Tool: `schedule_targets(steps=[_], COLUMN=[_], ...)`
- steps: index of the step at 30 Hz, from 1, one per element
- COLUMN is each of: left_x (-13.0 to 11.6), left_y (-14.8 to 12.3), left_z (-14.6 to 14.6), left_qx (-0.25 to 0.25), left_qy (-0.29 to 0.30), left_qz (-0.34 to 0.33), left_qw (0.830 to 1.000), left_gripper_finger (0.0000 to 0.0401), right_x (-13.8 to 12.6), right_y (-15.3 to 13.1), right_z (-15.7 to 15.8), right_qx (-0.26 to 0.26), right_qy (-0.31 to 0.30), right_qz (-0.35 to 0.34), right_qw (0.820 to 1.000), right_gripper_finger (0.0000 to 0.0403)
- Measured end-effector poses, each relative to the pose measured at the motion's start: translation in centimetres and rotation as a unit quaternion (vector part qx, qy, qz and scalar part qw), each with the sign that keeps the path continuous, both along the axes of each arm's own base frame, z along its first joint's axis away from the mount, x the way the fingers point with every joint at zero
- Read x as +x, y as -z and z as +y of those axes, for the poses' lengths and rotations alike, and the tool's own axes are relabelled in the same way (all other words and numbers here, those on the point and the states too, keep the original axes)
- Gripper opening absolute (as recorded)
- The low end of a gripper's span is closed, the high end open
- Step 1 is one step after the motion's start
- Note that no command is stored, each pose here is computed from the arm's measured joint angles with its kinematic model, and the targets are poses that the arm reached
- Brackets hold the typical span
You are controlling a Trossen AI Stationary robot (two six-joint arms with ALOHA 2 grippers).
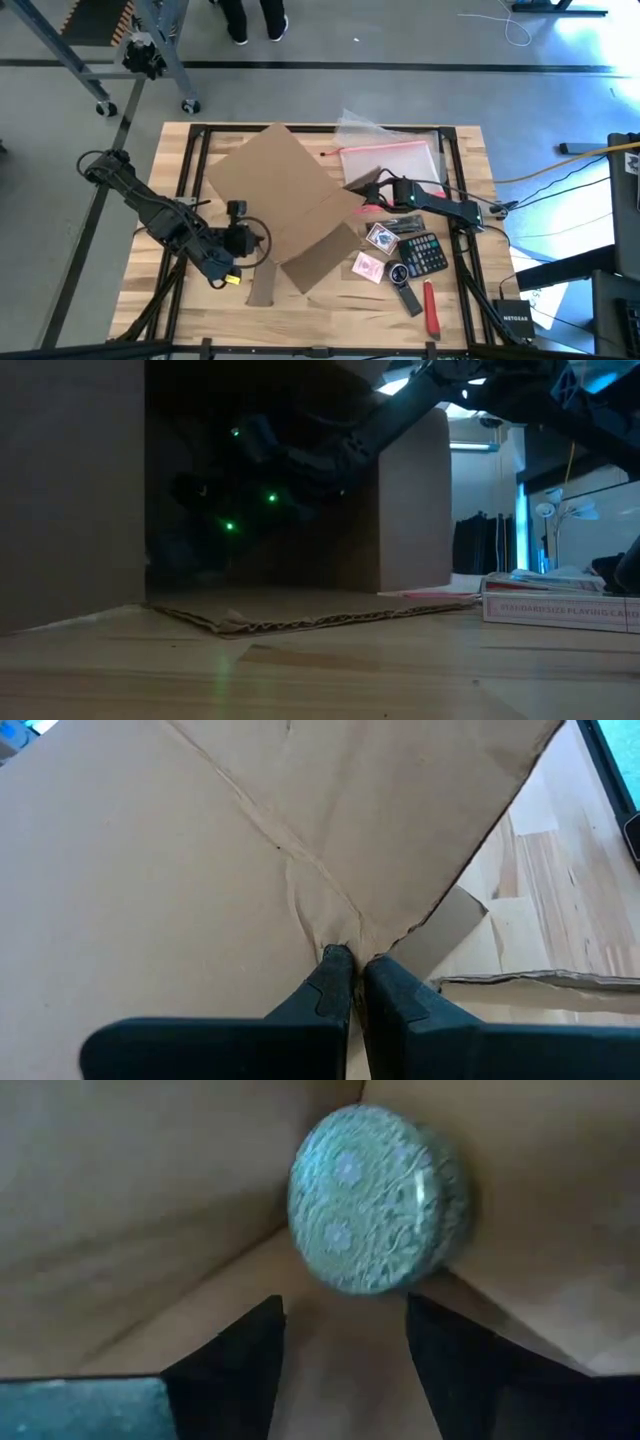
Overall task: Unpack boxes
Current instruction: Remove the scented candle from the cardboard box
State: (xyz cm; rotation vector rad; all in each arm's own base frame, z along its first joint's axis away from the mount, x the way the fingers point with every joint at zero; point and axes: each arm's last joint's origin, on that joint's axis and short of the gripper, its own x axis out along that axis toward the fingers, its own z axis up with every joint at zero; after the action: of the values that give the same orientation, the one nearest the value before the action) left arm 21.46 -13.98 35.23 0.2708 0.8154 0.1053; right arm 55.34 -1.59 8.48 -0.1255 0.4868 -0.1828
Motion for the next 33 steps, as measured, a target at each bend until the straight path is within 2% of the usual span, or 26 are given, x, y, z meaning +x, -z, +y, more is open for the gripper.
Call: schedule_targets(steps=[8,14,18,23,29,33], left_x=[0.0,0.0,-0.1,-0.7,-1.8,-2.5], left_y=[0.0,0.0,0.0,0.2,0.3,0.3], left_z=[0.0,0.0,0.0,-0.3,-1.1,-1.4], left_qx=[0.002,0.003,0.004,0.013,0.014,0.007], left_qy=[0.001,0.001,0.002,0.016,0.043,0.046], left_qz=[0.002,0.002,0.003,0.022,0.042,0.046], left_qw=[1.0,1.0,1.0,1.0,0.998,0.998], left_gripper_finger=[0.0004,0.0004,0.0004,0.0004,0.0004,0.0004], right_x=[-0.4,-0.3,-0.3,-0.5,-1.0,-1.1], right_y=[-0.3,-0.6,-0.7,-0.4,-0.4,-0.6], right_z=[0.7,0.9,1.3,3.5,7.8,9.1], right_qx=[-0.003,-0.007,0.016,0.025,-0.01,-0.045], right_qy=[0.001,0.008,0.013,0.007,0.02,0.038], right_qz=[0.04,0.025,0.015,0.03,0.033,0.023], right_qw=[0.999,1.0,1.0,0.999,0.999,0.998], right_gripper_finger=[0.0202,0.0202,0.0202,0.0201,0.0201,0.0201])
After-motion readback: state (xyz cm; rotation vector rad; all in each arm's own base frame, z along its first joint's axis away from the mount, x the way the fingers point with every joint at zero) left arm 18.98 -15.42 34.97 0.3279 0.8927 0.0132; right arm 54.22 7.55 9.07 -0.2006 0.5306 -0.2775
